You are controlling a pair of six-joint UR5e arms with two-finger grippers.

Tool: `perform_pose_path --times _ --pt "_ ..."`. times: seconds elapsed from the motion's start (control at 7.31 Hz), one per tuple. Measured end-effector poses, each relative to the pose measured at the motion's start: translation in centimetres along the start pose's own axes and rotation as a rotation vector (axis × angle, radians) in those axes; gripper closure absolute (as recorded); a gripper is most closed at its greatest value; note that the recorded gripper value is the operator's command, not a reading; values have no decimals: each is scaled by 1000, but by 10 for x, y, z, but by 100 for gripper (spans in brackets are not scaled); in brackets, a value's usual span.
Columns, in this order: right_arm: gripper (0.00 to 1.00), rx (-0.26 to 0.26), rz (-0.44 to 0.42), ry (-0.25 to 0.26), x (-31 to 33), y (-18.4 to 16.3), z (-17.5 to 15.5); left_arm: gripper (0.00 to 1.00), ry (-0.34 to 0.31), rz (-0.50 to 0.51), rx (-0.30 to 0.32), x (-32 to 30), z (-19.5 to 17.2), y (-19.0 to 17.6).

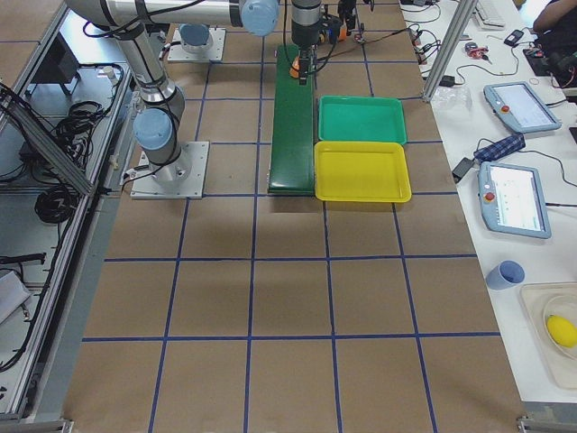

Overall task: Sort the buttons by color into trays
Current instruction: 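Grasp the plain orange cylinder with the left gripper, then carry the plain orange cylinder onto the belt and release it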

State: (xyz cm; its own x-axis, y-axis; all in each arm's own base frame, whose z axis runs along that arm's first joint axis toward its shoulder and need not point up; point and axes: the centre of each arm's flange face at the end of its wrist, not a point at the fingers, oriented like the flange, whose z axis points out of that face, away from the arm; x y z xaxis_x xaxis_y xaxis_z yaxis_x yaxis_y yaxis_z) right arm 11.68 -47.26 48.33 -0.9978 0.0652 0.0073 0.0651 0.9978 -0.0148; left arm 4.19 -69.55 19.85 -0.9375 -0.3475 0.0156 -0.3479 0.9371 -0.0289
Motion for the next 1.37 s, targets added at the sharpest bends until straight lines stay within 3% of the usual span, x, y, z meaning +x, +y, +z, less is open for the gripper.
perform_pose_path --times 0.14,0.27,0.41,0.55,0.68,1.09,1.37 --pt "0 0 0 0 0 0 0 11 -1 -57 -31 -2 12 8" --pt "0 0 0 0 0 0 0 51 0 -84 -53 -6 24 16" --pt "0 -1 1 0 0 0 0 79 1 -93 -62 -7 30 20" --pt "0 -1 1 -1 0 0 0 92 8 -96 -61 -7 30 21" --pt "0 -1 2 -3 0 0 0 100 23 -94 -56 -5 26 21" --pt "0 -2 0 -3 0 0 1 100 85 -118 -36 5 -12 23" --pt "0 -2 0 -2 0 0 1 100 142 -263 -62 32 -60 48"
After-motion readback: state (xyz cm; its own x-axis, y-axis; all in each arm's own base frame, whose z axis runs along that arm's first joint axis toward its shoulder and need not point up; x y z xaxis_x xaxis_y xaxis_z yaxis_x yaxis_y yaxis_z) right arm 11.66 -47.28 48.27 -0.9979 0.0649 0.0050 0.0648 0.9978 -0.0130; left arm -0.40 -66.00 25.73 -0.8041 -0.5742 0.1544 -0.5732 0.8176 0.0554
